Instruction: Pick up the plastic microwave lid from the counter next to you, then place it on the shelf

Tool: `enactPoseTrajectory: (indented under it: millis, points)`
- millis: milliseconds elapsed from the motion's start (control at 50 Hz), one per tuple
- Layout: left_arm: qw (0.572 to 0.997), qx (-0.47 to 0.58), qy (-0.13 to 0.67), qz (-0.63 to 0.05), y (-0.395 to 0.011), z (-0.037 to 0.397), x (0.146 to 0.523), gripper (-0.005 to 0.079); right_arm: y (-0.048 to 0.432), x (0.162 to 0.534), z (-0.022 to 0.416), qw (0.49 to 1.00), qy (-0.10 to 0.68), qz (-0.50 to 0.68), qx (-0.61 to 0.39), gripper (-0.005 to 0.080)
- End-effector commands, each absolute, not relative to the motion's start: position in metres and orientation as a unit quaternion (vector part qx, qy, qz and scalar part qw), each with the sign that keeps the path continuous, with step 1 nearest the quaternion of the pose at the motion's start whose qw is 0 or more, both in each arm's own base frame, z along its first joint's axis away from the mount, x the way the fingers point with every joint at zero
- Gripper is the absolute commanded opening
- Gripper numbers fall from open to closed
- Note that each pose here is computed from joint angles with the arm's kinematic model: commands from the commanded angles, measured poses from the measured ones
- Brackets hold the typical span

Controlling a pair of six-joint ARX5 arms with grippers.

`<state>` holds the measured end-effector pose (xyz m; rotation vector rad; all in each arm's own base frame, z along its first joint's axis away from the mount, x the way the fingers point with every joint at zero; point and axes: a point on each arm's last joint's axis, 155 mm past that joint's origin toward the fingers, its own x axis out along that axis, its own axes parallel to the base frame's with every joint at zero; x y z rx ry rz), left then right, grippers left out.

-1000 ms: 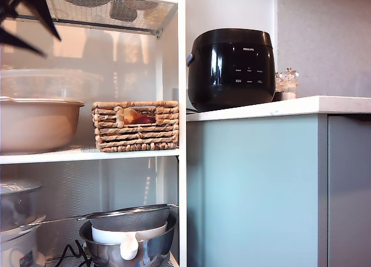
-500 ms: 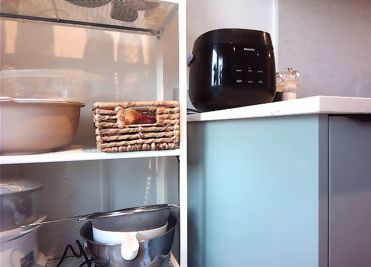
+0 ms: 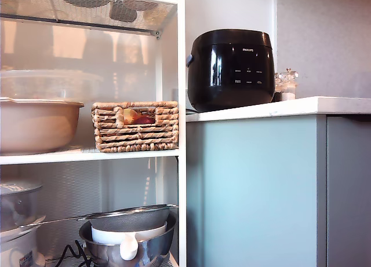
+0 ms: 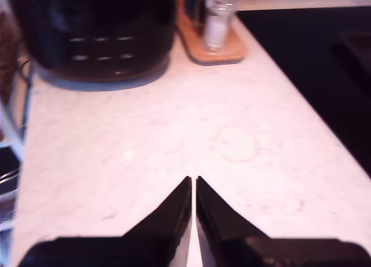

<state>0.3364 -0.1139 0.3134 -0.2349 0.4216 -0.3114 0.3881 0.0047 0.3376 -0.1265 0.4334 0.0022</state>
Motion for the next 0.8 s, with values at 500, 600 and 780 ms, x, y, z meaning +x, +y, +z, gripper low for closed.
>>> enactPoseTrajectory:
  millis: [500, 600, 780]
  points:
    - [0.981, -0.086, 0.135, -0.110, -0.081, 0.289, 0.320, -0.0021, -0.013, 0.357, 0.309, 0.989, 0.129, -0.001, -0.067, -0.0013]
    - [0.985, -0.090, 0.114, -0.097, -0.070, 0.290, 0.321, -0.0021, -0.008, 0.345, 0.298, 0.991, 0.118, 0.010, -0.066, -0.0013]
    - [0.985, -0.095, 0.116, -0.089, -0.060, 0.277, 0.325, -0.0021, -0.005, 0.325, 0.284, 0.992, 0.105, 0.015, -0.066, -0.0013]
